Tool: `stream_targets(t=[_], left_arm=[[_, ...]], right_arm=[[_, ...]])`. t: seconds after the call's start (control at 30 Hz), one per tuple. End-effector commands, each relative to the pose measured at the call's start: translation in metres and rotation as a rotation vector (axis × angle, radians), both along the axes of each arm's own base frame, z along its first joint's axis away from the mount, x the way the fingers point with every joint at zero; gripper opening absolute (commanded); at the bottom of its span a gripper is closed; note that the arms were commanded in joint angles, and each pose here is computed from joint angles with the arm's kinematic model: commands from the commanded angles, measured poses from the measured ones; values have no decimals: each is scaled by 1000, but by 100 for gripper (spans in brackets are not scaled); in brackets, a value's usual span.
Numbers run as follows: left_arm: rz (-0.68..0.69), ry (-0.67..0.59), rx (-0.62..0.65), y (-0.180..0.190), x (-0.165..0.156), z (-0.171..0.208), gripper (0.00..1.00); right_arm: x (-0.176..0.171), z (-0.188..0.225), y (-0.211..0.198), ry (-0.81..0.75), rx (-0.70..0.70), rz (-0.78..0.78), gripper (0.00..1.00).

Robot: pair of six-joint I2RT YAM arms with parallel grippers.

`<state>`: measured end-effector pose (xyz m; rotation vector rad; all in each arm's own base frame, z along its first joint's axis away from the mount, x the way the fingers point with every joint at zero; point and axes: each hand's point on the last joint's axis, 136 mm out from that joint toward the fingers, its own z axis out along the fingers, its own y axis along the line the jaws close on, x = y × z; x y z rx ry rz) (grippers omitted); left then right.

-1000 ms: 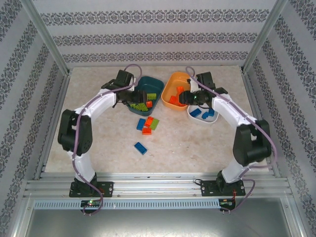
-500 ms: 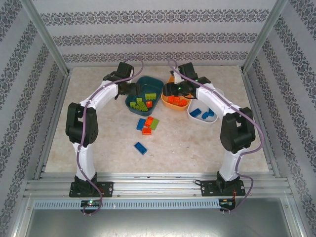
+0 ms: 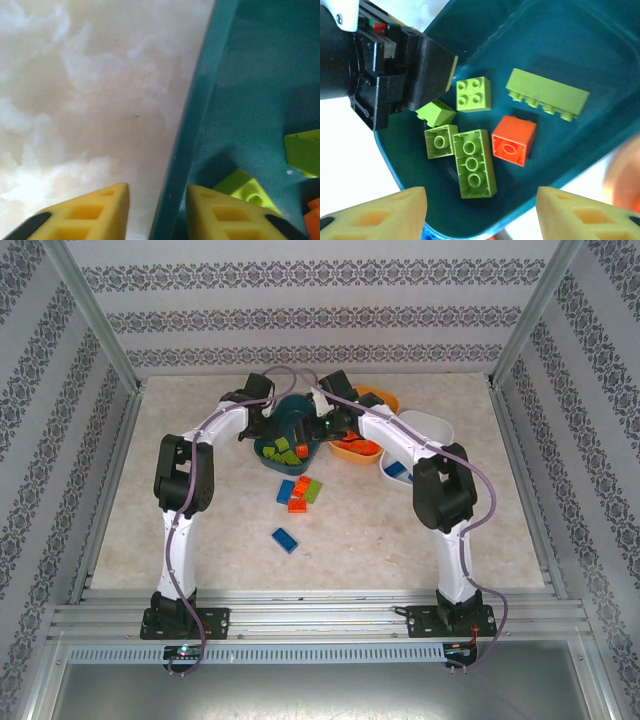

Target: Sort the legos into containers by color

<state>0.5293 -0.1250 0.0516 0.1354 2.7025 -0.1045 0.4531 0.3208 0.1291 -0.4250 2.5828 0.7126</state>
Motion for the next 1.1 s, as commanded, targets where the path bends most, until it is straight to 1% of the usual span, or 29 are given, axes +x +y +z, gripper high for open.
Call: stream_targets(t=[0.0, 0.27, 0.4, 0.57, 0.7, 0.73, 0.77, 0.8, 0.9, 1.03, 1.07], left_arm=[[1, 5, -34, 1, -7, 5, 27], [18, -118, -81, 4, -24, 40, 24], [21, -186, -104, 2, -40, 54, 23], [14, -240, -130, -1, -58, 61, 22], [27, -209, -138, -1, -64, 50, 23], [28, -190, -133, -1, -63, 45, 25], [31, -179, -129, 0, -61, 43, 33], [33, -174, -126, 0, -59, 42, 38], [43, -173, -102, 3, -51, 39, 40], [45, -148, -75, 7, -41, 33, 40], [38, -140, -77, 6, -39, 30, 37]], right_arm=[[-6, -1, 14, 42, 0, 23, 60], [-8, -6, 20, 41, -35, 32, 60], [-19, -14, 19, 34, -109, 68, 61], [-27, -25, 17, 43, -156, 88, 63], [-23, -33, 13, 45, -175, 78, 66], [-21, -35, 13, 49, -181, 81, 66], [-18, -36, 13, 49, -188, 82, 67], [-15, -37, 12, 50, -197, 85, 67], [-6, -37, 13, 51, -200, 88, 68], [3, -45, 12, 66, -194, 78, 68], [5, -46, 11, 69, -194, 72, 68]])
